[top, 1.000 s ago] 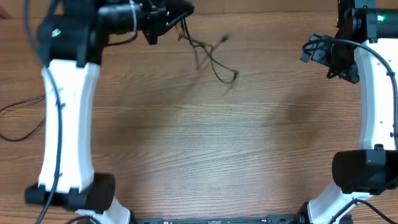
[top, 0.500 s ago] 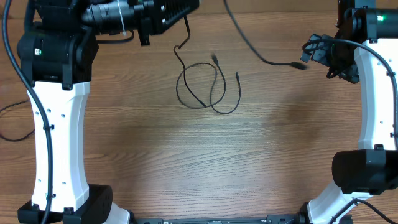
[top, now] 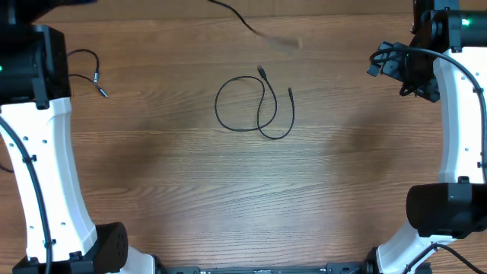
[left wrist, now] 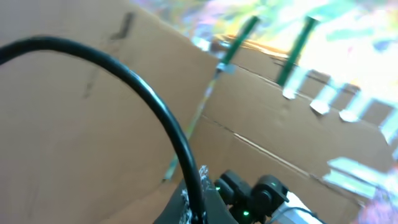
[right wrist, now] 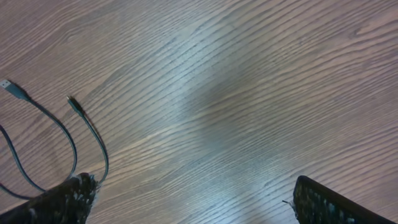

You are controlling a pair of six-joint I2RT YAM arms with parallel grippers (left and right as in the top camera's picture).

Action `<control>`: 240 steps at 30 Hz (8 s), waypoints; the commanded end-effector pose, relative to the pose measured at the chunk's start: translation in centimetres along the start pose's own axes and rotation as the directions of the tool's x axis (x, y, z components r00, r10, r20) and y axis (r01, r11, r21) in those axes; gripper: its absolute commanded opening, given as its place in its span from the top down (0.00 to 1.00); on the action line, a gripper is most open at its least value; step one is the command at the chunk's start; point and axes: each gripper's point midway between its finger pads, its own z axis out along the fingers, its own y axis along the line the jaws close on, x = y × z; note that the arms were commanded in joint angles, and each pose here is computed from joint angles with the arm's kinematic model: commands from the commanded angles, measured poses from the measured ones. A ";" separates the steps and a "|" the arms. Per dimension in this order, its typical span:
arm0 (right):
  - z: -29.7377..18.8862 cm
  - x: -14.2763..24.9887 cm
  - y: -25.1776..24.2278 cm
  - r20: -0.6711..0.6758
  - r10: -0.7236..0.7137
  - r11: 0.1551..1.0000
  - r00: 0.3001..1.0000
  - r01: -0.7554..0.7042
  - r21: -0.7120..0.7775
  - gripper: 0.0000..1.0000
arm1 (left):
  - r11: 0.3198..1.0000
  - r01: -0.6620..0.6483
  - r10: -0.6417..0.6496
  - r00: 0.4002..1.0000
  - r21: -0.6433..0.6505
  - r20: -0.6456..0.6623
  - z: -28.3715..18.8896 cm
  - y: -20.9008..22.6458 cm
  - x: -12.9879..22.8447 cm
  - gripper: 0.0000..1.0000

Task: Untangle cables

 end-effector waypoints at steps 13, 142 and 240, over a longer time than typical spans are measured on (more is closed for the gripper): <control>-0.1 -0.2 -0.1 0.013 0.008 1.000 1.000 -0.008 0.005 0.00 | 0.233 0.120 -0.127 0.988 -0.965 0.092 -16.8 24.2 6.3 0.96; -0.1 -0.2 -0.1 0.013 0.008 1.000 1.000 -0.008 0.005 0.00 | -0.115 -0.083 -0.136 0.988 -0.990 -0.067 -18.9 18.5 10.7 0.02; -0.1 -0.2 -0.1 0.013 0.008 1.000 1.000 -0.008 0.005 0.00 | 0.566 0.136 0.195 0.936 -0.813 0.293 -24.3 15.1 37.2 0.00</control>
